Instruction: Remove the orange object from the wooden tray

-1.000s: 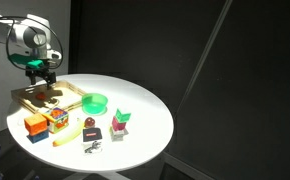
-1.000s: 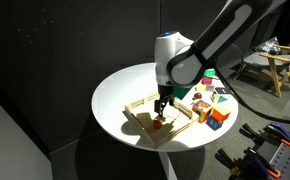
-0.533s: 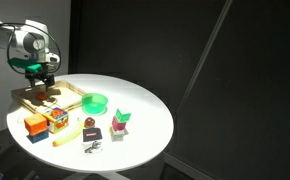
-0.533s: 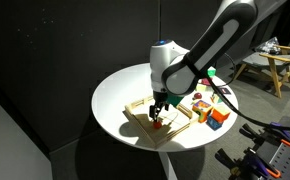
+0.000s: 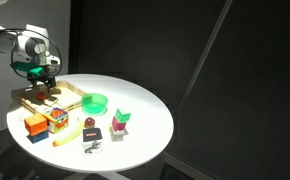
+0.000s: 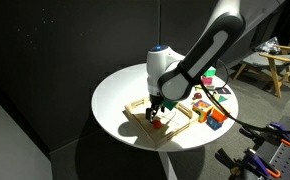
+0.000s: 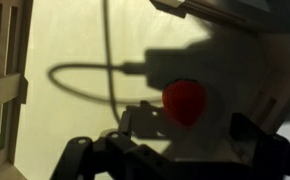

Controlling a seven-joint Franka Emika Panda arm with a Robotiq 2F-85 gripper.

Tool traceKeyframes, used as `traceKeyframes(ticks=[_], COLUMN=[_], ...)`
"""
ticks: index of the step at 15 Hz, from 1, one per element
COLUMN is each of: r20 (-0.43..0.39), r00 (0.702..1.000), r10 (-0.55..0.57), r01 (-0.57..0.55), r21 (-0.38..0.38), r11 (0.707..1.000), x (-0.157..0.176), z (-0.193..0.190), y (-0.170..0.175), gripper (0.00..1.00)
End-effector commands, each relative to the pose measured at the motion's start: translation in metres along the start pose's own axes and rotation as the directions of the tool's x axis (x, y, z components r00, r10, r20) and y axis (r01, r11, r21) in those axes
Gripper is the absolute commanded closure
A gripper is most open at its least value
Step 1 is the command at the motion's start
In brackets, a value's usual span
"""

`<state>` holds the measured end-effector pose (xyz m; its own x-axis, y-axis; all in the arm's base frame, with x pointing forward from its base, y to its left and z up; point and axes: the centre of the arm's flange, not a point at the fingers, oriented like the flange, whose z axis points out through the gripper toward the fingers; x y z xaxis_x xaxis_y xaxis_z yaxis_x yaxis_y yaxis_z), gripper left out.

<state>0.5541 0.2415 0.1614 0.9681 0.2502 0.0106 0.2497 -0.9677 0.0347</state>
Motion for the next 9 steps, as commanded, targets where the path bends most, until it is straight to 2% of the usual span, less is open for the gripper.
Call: traceKeyframes(ticks=[1, 9], r20=[-0.022, -0.014], r00=[1.0, 1.0], r10=[0.002, 0.0], r01=[-0.002, 0.0], r21=[-0.018, -0.015], r11=[1.0, 1.0], x=[0.011, 0.01], z=[0.008, 0.022], y=[-0.001, 0.0], gripper=[0.0, 0.0])
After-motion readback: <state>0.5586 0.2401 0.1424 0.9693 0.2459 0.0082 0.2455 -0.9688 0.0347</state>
